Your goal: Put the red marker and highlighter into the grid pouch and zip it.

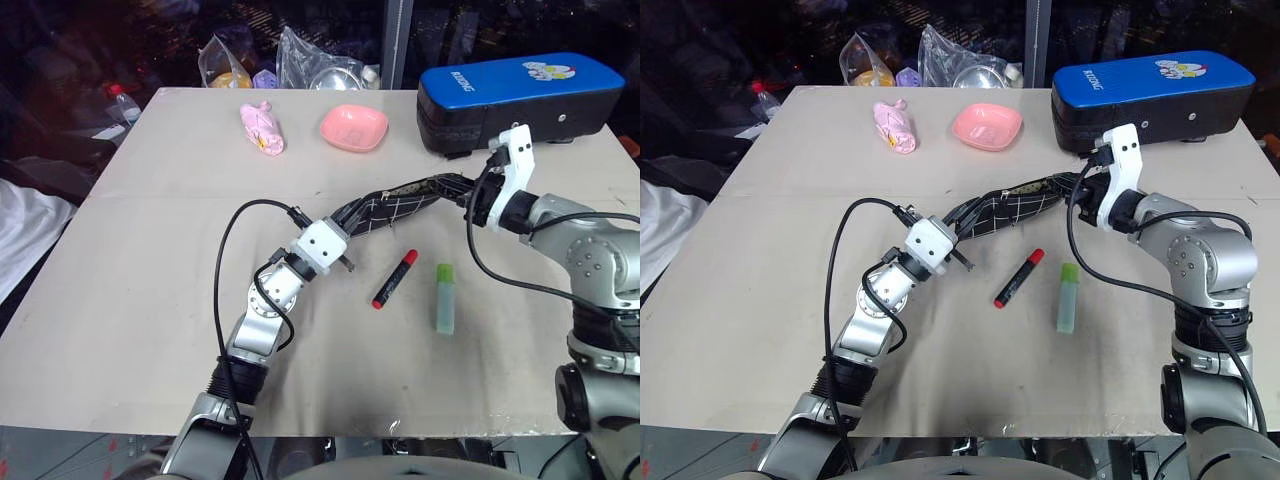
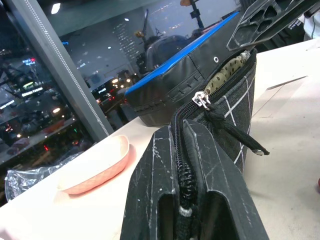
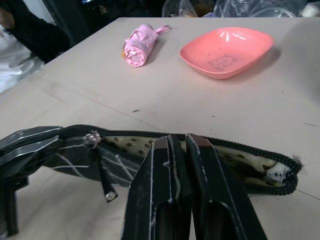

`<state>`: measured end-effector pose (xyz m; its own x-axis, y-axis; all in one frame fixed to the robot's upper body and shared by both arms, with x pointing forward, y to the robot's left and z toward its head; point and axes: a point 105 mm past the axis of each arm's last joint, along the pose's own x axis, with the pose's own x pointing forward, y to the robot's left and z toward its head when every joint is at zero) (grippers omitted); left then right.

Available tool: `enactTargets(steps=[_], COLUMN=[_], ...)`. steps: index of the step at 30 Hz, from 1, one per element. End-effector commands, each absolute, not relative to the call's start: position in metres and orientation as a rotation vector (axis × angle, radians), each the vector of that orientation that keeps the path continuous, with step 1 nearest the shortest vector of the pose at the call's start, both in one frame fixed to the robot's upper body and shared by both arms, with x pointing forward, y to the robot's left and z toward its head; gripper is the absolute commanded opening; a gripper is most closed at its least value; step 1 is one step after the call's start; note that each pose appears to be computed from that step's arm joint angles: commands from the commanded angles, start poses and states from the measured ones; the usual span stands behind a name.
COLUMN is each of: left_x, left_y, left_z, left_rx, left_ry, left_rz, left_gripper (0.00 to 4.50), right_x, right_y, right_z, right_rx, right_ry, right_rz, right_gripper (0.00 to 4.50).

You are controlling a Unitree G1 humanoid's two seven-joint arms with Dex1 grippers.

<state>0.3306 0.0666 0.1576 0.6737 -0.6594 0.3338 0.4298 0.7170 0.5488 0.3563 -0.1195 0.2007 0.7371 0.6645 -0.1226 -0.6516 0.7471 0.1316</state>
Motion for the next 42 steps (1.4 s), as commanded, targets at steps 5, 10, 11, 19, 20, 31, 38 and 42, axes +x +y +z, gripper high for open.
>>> enactTargets(steps=[5,10,11,19,20,31,38,42], left_x=[0.324,0.325,0.325,0.326,0.326,0.326,0.332,0.333], left_y=[0.057,0.055,0.055,0.054,0.053,0.054,0.065,0.071], left_z=[0.168,0.17,0.17,0.169,0.169,0.167,0.165,0.166], left_rx=[0.467,0.473,0.477,0.482,0.482,0.476,0.486,0.489], left_ry=[-0.613,-0.62,-0.621,-0.617,-0.617,-0.605,-0.58,-0.576], left_rz=[-0.682,-0.699,-0.702,-0.713,-0.714,-0.713,-0.669,-0.662], left_gripper=[0.0,0.0,0.0,0.0,0.0,0.0,0.0,0.0], right_x=[0.361,0.354,0.354,0.363,0.365,0.372,0.36,0.32], right_y=[-0.107,-0.094,-0.092,-0.072,-0.071,-0.061,-0.08,-0.103], right_z=[0.191,0.183,0.182,0.181,0.183,0.181,0.218,0.204], right_rx=[-0.179,-0.596,-0.65,-0.973,-0.992,-1.111,-0.781,-0.466], right_ry=[0.139,0.053,0.037,-0.116,-0.133,-0.23,-0.285,-0.094], right_rz=[0.778,0.937,0.954,1.012,1.006,0.997,0.872,0.851], right_gripper=[0.06,0.06,0.06,1.94,2.45,4.43,4.43,4.43])
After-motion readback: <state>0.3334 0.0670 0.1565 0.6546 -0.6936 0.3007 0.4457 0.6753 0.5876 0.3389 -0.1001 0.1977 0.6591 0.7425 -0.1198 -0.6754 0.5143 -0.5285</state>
